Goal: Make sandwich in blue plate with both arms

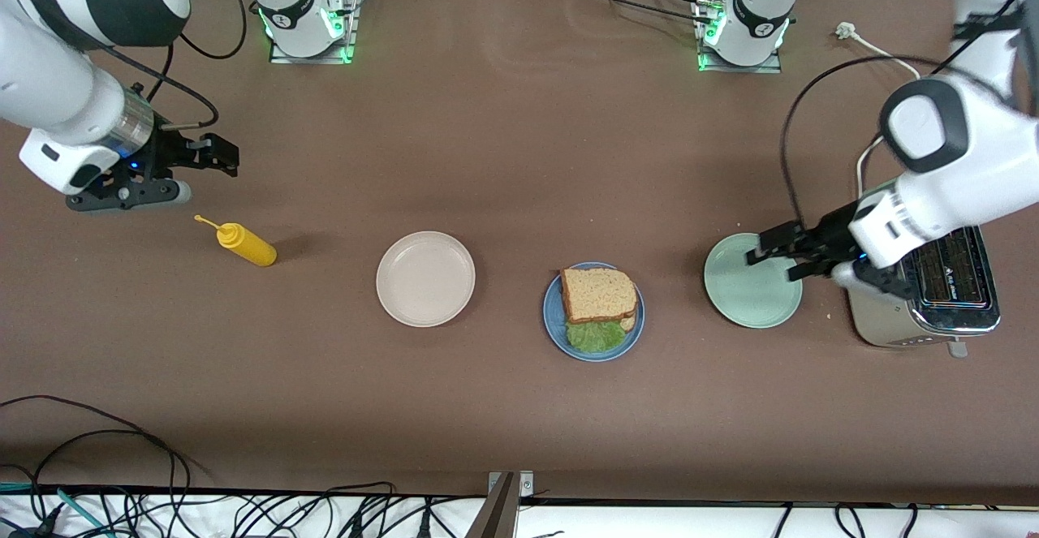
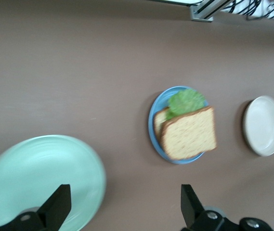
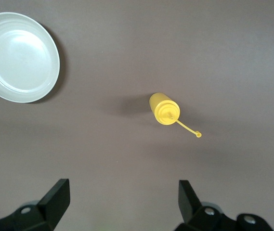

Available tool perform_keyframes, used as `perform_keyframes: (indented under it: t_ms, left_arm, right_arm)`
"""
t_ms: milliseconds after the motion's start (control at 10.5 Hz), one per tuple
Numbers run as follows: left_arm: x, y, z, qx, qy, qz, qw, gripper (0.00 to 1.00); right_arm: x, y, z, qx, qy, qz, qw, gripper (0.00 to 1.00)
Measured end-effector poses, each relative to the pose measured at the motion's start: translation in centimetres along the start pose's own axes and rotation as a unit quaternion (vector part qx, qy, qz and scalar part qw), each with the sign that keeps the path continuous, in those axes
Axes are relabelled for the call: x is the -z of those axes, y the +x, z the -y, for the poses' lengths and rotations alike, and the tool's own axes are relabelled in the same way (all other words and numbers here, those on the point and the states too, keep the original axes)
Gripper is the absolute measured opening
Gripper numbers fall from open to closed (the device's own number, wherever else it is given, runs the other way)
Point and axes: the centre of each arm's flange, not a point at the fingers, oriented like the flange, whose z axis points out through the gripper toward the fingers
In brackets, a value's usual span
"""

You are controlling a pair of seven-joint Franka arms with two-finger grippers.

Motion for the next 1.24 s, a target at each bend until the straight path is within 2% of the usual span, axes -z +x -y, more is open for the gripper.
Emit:
perform_keyframes:
  t_ms: [95,286,668,955,1241]
  left_arm:
    - [3.6,-0.6,-0.2,-0.032,0.046,0.003,0.998,1.0]
    - [8.5,-2.0,-1.6,-0.067,0.108,0.022,0.992,1.0]
    - [16.7,-3.3,-6.8,-0.036,0.203,0.09,0.974,1.0]
    - [20.3,-4.2,-8.8,-0.014,0.245,0.126,0.961,1.0]
    - [21.8,-4.5,-9.2,0.0,0.262,0.132,0.956,1.0]
  right_arm:
    - [-0.1,-0.8,-0.3,-0.003,0.0,-0.012,1.0,1.0]
    - [-1.6,-1.9,-0.8,-0.008,0.001,-0.034,0.999,1.0]
    - [-2.1,-3.0,-2.9,-0.029,0.0,-0.047,0.998,1.0]
    - [-1.5,-3.1,-2.4,-0.035,0.019,-0.056,0.998,1.0]
    - [-1.0,-3.1,-2.4,-0.036,0.021,-0.062,0.997,1.0]
